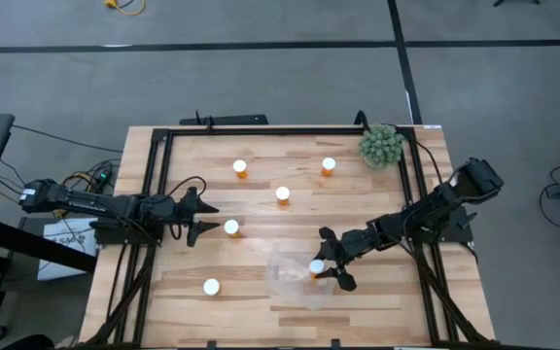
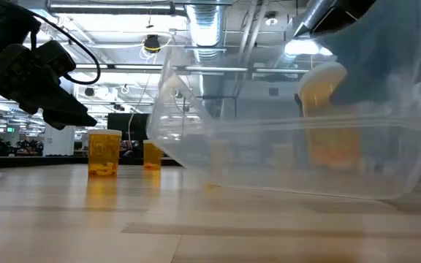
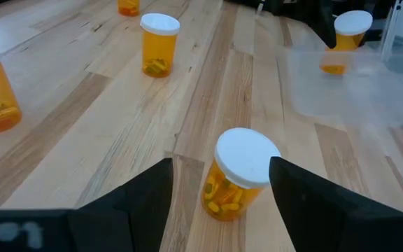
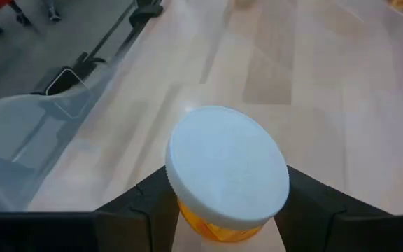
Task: Pick and place pill bottles into a basket
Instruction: Put the orange pill bottle into the transparent container
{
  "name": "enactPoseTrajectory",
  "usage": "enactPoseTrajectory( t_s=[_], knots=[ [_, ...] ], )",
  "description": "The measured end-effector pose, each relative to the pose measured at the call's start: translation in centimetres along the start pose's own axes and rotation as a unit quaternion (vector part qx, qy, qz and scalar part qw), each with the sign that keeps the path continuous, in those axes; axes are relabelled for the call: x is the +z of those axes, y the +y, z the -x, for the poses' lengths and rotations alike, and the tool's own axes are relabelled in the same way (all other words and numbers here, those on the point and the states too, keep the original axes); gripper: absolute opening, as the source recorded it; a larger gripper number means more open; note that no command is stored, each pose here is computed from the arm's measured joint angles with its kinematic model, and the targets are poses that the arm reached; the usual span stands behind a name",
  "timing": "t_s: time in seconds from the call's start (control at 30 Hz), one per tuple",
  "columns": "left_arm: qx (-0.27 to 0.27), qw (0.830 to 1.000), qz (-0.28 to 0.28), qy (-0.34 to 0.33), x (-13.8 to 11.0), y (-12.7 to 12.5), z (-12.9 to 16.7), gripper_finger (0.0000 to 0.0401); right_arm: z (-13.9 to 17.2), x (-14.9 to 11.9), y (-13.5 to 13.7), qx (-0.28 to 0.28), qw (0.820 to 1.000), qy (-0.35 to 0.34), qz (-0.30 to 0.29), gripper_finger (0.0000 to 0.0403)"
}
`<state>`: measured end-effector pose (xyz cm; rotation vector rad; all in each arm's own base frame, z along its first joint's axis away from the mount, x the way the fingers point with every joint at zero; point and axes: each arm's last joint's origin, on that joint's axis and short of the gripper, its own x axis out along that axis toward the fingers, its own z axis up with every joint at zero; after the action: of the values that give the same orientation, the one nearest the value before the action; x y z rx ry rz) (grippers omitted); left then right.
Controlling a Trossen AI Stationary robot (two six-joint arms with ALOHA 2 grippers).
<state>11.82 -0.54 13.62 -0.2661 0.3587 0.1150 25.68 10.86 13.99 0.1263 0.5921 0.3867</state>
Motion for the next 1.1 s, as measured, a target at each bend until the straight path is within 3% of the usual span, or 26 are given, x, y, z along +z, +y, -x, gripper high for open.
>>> enactPoseTrajectory(
  t_s=[0.47, 1.1],
  knots=[
    [0.0, 1.0, 0.0, 0.0, 0.0, 0.0, 0.0, 0.0226, 0.0, -0.1, 1.2, 0.021, 0.999, -0.001, 0.047, 0.0197],
    [0.0, 1.0, 0.0, 0.0, 0.0, 0.0, 0.0, 0.0226, 0.0, 0.0, 1.3, 0.022, 0.997, 0.001, 0.068, 0.0246]
  ],
)
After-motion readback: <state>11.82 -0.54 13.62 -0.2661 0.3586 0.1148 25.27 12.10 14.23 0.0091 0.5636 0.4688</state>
